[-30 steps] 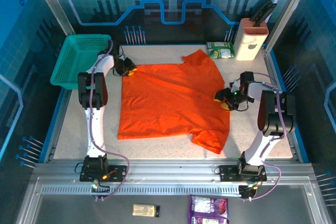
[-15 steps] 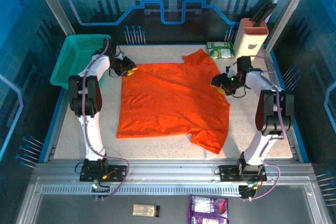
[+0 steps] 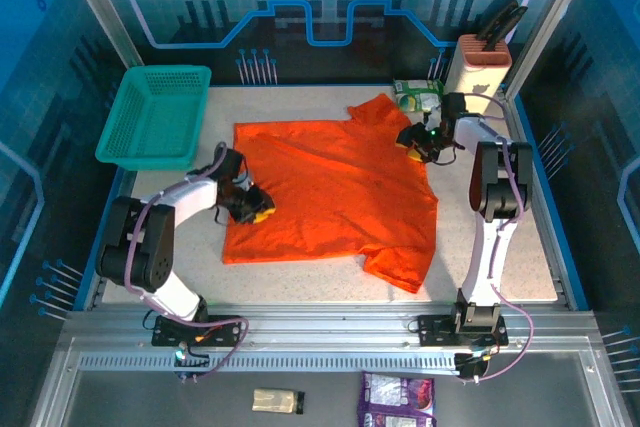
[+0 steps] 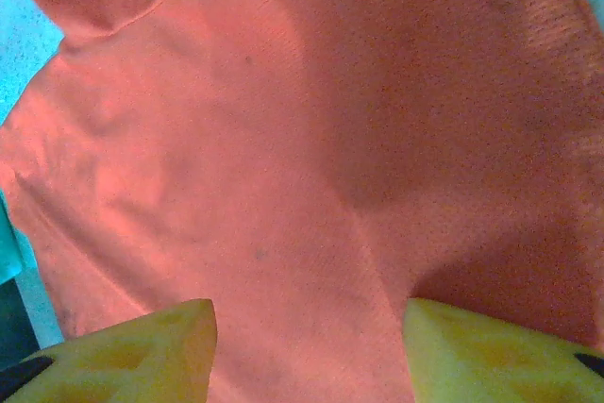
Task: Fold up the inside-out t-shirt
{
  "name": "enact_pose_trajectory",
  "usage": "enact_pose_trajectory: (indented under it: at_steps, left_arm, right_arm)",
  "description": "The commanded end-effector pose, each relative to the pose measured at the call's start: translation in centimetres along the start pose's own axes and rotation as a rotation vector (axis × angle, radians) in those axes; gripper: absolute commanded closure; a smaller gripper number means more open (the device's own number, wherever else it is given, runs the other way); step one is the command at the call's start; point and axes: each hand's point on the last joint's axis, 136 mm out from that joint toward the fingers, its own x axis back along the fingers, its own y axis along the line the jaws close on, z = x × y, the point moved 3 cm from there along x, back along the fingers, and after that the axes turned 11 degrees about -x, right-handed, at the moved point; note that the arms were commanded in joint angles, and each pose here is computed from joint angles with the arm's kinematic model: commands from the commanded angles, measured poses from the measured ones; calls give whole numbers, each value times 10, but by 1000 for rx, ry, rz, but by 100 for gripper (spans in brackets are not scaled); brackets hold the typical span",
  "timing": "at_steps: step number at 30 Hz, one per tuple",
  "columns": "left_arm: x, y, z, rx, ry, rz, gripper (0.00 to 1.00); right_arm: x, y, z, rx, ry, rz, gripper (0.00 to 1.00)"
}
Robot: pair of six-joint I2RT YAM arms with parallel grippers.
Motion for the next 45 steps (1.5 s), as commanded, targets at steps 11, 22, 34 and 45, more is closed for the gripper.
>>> enact_pose_trajectory:
  at_steps: [11,22,34,45]
  left_arm:
    - [-5,29,23,49,-31,-57,75]
    - [61,-1,2,-36,-219,-68,73]
    - [90,22,8,88,-311,21,73]
    - [91,26,26,89,-301,51,71]
  right_arm:
    - [-15,-21,-8,-95,5,6,45]
    - [57,28,26,20,-41,-62,45]
    - [99,14,140,105,-6,25,45]
    - [103,-36,256,104,67,149,45]
